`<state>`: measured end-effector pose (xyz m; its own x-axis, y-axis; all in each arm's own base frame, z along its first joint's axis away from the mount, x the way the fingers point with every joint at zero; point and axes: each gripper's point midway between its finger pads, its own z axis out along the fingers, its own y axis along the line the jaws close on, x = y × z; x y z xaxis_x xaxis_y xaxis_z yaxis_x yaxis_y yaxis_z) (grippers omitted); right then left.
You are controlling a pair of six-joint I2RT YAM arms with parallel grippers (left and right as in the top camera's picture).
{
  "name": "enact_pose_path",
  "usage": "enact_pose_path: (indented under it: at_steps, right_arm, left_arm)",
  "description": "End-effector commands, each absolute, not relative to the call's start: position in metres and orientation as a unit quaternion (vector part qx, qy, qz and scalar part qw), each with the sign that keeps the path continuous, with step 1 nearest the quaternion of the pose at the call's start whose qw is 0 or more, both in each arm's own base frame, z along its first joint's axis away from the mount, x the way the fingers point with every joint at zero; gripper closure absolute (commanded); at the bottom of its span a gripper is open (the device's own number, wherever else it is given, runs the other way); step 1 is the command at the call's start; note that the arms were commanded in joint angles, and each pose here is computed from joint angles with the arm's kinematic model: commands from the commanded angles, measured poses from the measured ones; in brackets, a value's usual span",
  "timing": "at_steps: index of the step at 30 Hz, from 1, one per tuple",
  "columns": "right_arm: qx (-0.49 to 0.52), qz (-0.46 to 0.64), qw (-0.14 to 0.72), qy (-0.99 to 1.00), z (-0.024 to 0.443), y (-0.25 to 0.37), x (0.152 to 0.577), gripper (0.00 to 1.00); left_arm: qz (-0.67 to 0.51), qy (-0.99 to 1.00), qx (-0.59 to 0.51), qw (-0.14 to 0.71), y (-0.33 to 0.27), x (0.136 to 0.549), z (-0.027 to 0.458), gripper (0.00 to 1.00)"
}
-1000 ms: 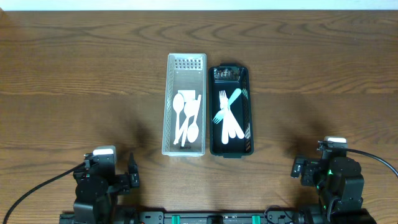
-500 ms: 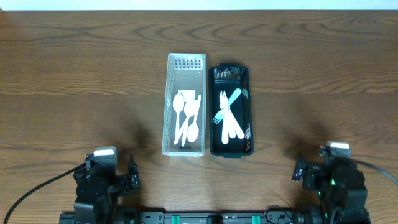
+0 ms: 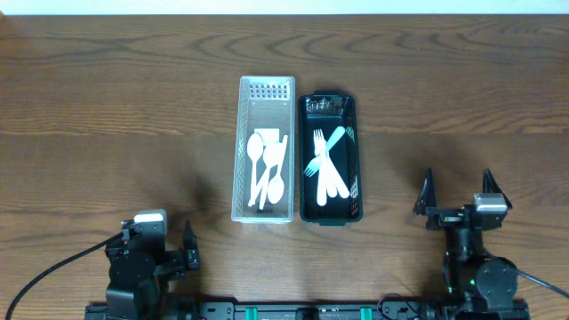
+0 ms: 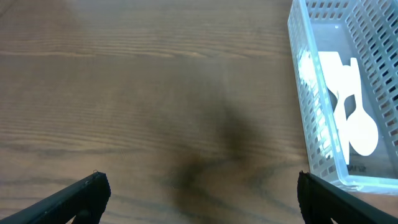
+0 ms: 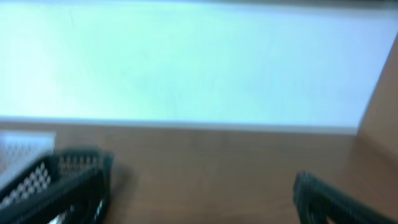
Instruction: Pack container
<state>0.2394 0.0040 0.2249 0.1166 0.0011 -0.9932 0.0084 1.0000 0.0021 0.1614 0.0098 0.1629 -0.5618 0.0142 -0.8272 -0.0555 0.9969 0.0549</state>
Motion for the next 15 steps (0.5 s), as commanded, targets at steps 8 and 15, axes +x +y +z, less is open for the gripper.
enact_pose_path:
  at_steps: [8, 15]
  right_arm:
    - [-0.036, -0.019, 0.681, 0.731, 0.157, 0.011, 0.246, 0.01]
    - [-0.036, -0.019, 0.680, 0.732, 0.157, 0.011, 0.246, 0.01]
  left_arm:
    - [0.042, 0.882, -0.004, 0.470, 0.010, 0.161, 0.164, 0.02]
    - [0.042, 0.882, -0.004, 0.470, 0.010, 0.161, 0.164, 0.02]
